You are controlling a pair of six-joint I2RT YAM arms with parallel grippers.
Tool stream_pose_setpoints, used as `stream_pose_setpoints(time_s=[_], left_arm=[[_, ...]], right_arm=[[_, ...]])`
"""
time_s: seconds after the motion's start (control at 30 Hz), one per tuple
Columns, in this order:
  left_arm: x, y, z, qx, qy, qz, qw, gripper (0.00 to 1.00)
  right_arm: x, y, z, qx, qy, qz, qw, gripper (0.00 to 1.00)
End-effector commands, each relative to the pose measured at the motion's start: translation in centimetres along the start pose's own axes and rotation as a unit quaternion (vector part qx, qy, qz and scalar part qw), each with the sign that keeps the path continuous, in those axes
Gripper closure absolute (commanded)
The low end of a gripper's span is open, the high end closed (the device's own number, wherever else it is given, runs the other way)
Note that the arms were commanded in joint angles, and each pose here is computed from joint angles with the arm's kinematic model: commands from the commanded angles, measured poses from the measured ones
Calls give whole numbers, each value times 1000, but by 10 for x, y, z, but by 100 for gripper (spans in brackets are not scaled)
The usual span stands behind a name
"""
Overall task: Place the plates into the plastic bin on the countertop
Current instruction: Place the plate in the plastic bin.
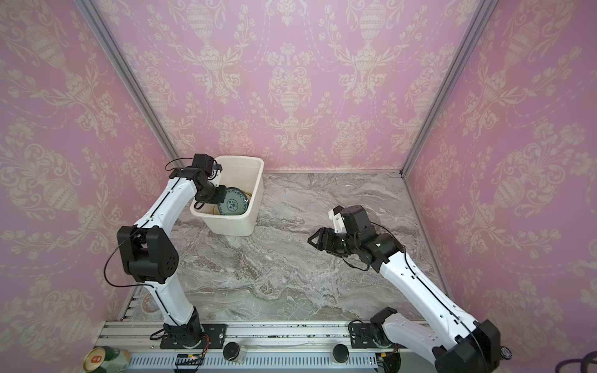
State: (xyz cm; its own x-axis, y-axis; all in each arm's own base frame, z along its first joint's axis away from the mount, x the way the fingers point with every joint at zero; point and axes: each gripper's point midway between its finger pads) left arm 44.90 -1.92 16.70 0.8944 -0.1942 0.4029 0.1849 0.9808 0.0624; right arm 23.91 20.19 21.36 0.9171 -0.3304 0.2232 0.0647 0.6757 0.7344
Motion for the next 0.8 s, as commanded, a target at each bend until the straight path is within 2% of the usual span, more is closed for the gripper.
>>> stream_pose_setpoints(time_s=[0.0, 0.23, 0.57, 0.77], left_arm=[[-13, -7, -10, -25, 25, -7, 999, 100], [-27, -6, -24, -27, 52, -9, 998, 99], [-45, 5, -31, 12, 79, -7, 997, 80], [-54, 10, -36, 25, 90, -9, 996, 79]], right_arm=[[5, 8, 1, 13, -3, 15, 1000, 36], [6, 7, 2, 11, -5, 15, 1000, 37], [9, 11, 2, 11, -7, 21, 1000, 37], [9, 12, 2, 11, -5, 20, 1000, 37]])
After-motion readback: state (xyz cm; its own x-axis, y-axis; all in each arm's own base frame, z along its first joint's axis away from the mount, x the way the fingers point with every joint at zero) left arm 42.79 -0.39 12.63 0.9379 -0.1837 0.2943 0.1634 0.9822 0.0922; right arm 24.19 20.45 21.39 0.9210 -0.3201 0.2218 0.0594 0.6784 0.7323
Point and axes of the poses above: each gripper's point midway between its finger pads, its own z axis back along the fingers, its own y axis along the line the jaws close on, x = y × z, and after that the axes turned 8 degrees about -z, right-handed
